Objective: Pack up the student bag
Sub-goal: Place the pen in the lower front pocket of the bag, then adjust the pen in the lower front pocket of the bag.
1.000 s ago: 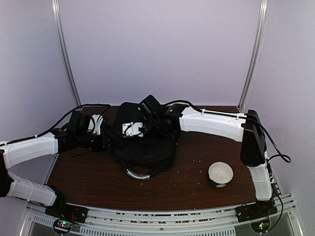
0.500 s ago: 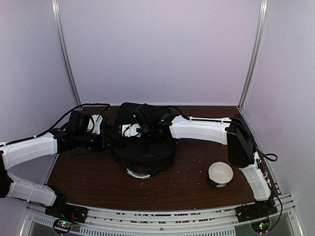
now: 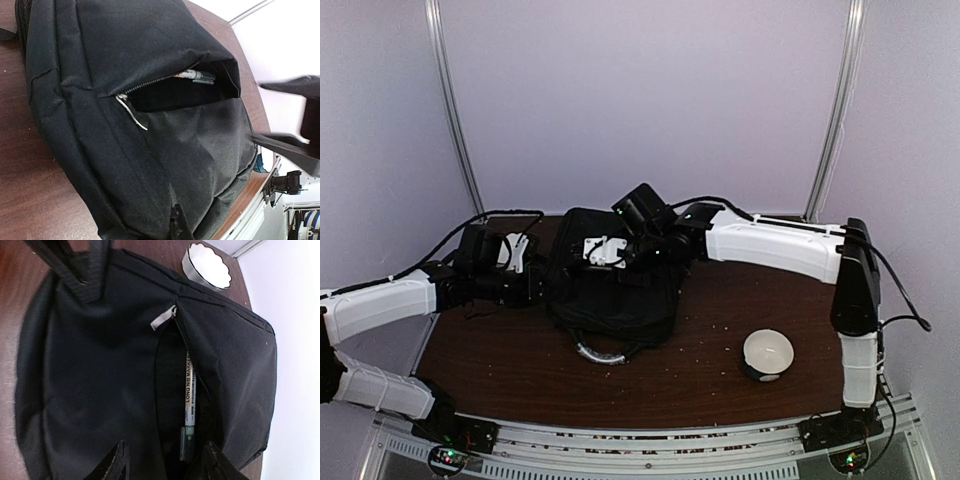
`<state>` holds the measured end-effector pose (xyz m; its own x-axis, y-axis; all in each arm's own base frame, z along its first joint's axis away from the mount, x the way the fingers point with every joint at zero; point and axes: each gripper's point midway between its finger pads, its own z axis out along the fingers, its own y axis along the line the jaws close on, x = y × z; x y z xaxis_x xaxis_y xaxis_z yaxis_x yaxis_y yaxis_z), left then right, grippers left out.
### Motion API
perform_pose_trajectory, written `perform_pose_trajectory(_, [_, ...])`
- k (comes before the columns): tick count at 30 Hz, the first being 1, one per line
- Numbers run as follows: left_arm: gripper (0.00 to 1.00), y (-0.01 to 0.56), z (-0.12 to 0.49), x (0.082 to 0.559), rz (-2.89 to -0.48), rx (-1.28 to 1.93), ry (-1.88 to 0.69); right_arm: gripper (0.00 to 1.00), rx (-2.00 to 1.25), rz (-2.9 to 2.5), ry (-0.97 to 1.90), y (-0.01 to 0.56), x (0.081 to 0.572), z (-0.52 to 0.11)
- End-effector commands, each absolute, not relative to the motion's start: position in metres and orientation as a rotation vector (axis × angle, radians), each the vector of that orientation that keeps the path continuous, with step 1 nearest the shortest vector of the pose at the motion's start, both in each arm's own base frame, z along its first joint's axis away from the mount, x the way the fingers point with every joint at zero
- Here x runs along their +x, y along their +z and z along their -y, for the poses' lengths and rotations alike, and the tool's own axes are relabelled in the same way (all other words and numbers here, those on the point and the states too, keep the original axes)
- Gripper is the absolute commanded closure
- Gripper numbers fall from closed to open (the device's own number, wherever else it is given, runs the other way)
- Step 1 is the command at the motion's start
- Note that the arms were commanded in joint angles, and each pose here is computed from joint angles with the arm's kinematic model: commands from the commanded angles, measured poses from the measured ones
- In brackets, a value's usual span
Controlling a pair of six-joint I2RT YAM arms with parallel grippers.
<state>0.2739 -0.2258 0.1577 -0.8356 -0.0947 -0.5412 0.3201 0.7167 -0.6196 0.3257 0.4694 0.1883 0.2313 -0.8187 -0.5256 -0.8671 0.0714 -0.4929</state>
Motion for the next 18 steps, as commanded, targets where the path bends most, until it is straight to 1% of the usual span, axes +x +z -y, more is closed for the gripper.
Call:
perform_pose_trajectory(1, [1.0, 0.216, 0.247, 0.277, -2.162, 0.317, -1.121, 0.51, -1.823, -1.596, 0.312, 0.19, 0.282, -0.457])
perform_pose_trajectory(6, [1.0, 0.211, 0.253, 0.274, -2.169, 0.371, -1.148, 0.5, -1.755, -1.603, 0.246, 0.196, 0.3, -0.451])
perform_pose_trajectory(9, [1.0, 0.207, 0.255, 0.273, -2.177, 0.379, -1.167, 0.41, -1.622, -1.639, 0.082, 0.196, 0.335, -0.449])
perform_pose_trajectory(12, [1.0, 0.208, 0.259, 0.27, -2.171, 0.396, -1.187, 0.33, -1.579, -1.664, -0.002, 0.188, 0.357, -0.447])
perform_pose_trajectory(15, [1.0, 0.209, 0.262, 0.266, -2.167, 0.418, -1.202, 0.31, -1.561, -1.692, -0.084, 0.174, 0.374, -0.448])
perform_pose_trajectory(18, [1.0, 0.209, 0.264, 0.262, -2.167, 0.431, -1.21, 0.31, -1.575, -1.716, -0.105, 0.157, 0.381, -0.452])
